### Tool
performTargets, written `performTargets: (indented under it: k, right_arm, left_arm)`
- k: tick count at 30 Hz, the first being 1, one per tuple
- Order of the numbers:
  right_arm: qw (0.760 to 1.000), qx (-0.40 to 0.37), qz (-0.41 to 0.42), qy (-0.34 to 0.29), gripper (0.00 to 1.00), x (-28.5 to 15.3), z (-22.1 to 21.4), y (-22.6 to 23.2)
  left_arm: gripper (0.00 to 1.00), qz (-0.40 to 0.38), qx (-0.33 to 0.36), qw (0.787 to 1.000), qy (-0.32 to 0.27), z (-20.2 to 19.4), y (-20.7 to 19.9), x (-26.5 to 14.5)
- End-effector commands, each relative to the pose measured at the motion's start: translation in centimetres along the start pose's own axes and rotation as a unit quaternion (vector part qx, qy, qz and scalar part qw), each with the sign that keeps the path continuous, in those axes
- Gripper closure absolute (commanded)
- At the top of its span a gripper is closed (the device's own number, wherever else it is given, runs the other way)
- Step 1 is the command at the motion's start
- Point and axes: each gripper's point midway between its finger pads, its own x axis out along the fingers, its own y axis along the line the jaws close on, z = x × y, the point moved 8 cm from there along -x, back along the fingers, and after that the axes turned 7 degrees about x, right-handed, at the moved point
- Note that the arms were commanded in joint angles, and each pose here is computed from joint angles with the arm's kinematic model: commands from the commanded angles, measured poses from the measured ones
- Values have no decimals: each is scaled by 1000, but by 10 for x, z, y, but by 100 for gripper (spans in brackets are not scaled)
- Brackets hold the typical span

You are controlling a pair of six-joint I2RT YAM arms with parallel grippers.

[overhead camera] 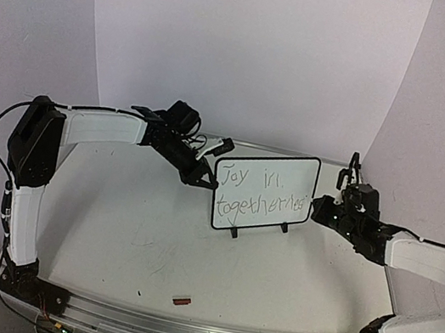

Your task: Write a sentence on the whiteboard

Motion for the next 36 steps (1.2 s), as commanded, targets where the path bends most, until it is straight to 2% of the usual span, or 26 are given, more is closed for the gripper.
performTargets:
  k: [1, 23, 36]
  right_arm:
    - [1000, -6, -19, -17, 100, -9, 6, -4]
    - [999, -14, -33, -14, 100, 22, 14, -7]
    - [999, -18, -19, -19, 100, 24, 16, -4]
  left_arm:
    - [100, 24, 23, 999, -10, 11, -5, -17]
    - [100, 22, 22, 999, -7, 9, -4, -15]
    - [100, 21, 21, 1000, -6, 8, -4, -13]
